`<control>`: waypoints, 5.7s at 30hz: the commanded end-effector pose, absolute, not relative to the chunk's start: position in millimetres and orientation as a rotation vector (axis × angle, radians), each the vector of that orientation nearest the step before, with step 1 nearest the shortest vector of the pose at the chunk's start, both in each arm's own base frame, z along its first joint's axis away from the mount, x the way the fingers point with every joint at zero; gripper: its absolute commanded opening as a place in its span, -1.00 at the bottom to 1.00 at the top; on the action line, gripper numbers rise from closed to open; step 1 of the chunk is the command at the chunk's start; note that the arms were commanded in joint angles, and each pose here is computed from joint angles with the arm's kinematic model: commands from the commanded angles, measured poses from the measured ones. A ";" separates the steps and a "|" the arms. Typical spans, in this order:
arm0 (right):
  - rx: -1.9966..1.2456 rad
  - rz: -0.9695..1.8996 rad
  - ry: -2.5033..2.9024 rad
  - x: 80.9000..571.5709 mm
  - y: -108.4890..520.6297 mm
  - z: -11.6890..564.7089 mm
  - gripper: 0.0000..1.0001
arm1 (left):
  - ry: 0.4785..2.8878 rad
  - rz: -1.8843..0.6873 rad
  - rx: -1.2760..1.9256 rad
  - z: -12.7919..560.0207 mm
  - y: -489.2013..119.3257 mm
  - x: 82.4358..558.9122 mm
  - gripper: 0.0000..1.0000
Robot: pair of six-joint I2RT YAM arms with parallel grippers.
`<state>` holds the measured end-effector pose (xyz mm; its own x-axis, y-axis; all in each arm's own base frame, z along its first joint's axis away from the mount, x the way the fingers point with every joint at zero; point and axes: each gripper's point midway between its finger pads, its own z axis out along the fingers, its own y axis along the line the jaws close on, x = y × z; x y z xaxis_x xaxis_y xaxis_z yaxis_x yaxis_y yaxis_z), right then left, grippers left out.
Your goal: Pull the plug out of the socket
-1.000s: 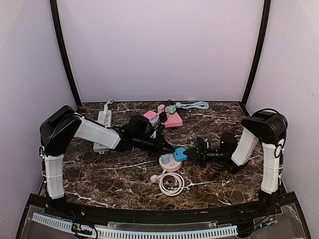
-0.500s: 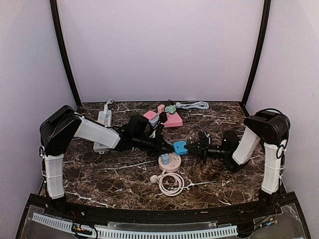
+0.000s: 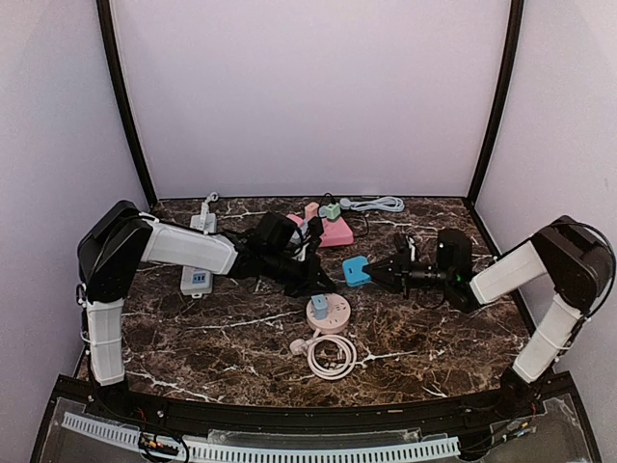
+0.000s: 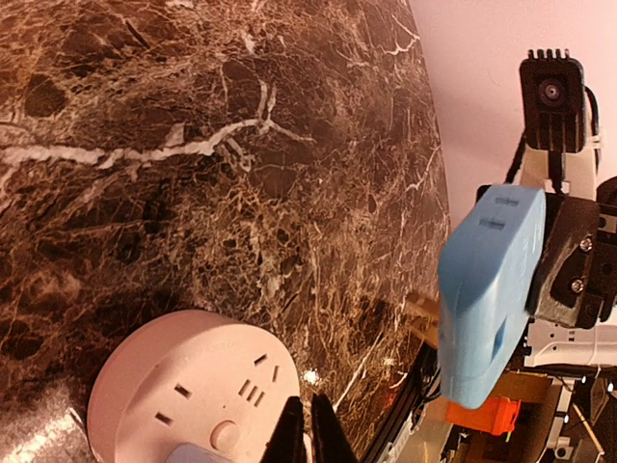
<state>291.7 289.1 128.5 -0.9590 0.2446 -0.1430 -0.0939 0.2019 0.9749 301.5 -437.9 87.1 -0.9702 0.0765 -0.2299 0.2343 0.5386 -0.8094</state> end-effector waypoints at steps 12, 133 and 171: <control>0.120 0.092 2.616 341.7 147.9 104.3 -1.00 | 2.596 -1.079 0.341 147.3 -398.6 302.7 -0.76; -0.152 1.124 2.910 268.3 338.9 -11.3 -1.00 | 1.999 -0.732 1.631 94.0 -423.4 282.6 -0.65; -0.186 0.618 3.052 239.3 292.2 -65.2 -1.00 | 1.966 -0.702 1.465 139.3 -412.1 310.0 -0.70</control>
<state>299.1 376.8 41.9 -0.9412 -0.0799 -0.3283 -0.2974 0.6573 0.6925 297.0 -398.3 73.2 -0.3247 0.7080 -0.6271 0.9447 0.2754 -0.1782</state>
